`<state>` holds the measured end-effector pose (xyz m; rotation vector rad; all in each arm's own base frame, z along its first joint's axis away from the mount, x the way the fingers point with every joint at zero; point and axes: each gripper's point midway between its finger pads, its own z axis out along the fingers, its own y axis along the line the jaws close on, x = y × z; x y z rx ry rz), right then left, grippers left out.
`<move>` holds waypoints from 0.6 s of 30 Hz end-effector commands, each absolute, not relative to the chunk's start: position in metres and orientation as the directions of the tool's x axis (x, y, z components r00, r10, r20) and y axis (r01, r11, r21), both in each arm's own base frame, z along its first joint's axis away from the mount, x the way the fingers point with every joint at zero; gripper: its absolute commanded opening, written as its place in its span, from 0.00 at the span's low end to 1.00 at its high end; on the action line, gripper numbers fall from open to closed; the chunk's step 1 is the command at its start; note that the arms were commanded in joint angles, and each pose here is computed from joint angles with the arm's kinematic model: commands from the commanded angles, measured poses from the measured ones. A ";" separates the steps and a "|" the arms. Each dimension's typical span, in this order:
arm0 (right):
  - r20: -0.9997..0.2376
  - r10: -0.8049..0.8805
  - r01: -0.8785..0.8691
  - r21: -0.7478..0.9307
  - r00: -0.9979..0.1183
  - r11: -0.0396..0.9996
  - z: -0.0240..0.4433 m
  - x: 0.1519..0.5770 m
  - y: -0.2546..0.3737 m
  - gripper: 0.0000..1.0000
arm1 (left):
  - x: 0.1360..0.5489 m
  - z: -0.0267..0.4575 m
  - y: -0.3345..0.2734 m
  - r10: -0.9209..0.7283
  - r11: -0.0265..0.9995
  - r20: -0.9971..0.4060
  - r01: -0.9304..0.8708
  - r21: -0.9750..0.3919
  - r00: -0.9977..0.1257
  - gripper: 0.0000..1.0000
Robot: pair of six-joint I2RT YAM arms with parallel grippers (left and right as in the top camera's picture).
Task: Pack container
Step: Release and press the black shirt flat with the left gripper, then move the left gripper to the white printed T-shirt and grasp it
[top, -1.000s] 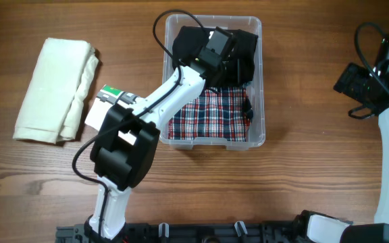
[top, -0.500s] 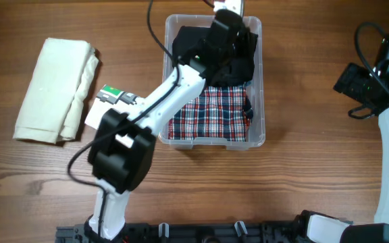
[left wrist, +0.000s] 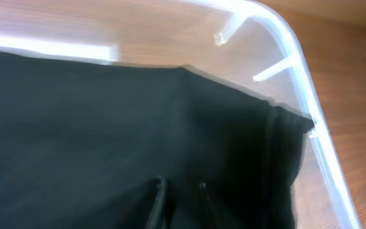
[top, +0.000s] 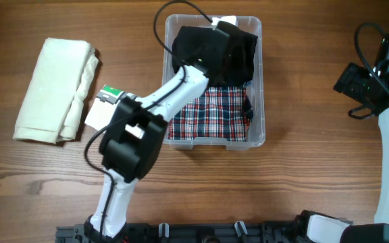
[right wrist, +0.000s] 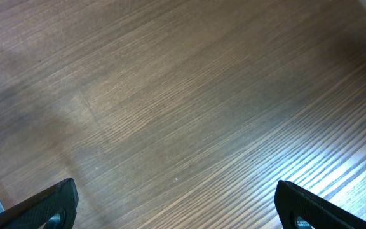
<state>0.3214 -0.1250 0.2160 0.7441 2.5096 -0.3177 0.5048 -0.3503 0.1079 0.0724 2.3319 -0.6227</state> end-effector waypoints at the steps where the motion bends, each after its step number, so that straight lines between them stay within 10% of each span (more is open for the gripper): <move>1: -0.551 0.439 0.570 -0.083 -0.709 0.817 0.226 0.323 -0.128 1.00 | 0.501 0.222 -0.295 -0.207 0.881 -0.713 0.188 -0.433 -0.669 0.07; 10: -0.552 0.439 0.570 -0.082 -0.709 0.817 0.226 0.323 -0.128 1.00 | 0.418 0.314 -0.148 -0.296 0.933 -0.672 -0.055 -0.355 -0.679 0.04; 18: -0.551 0.440 0.571 -0.082 -0.709 0.817 0.226 0.323 -0.128 1.00 | 0.328 0.238 -0.044 -0.500 0.866 -0.330 -0.468 -0.178 -0.800 0.22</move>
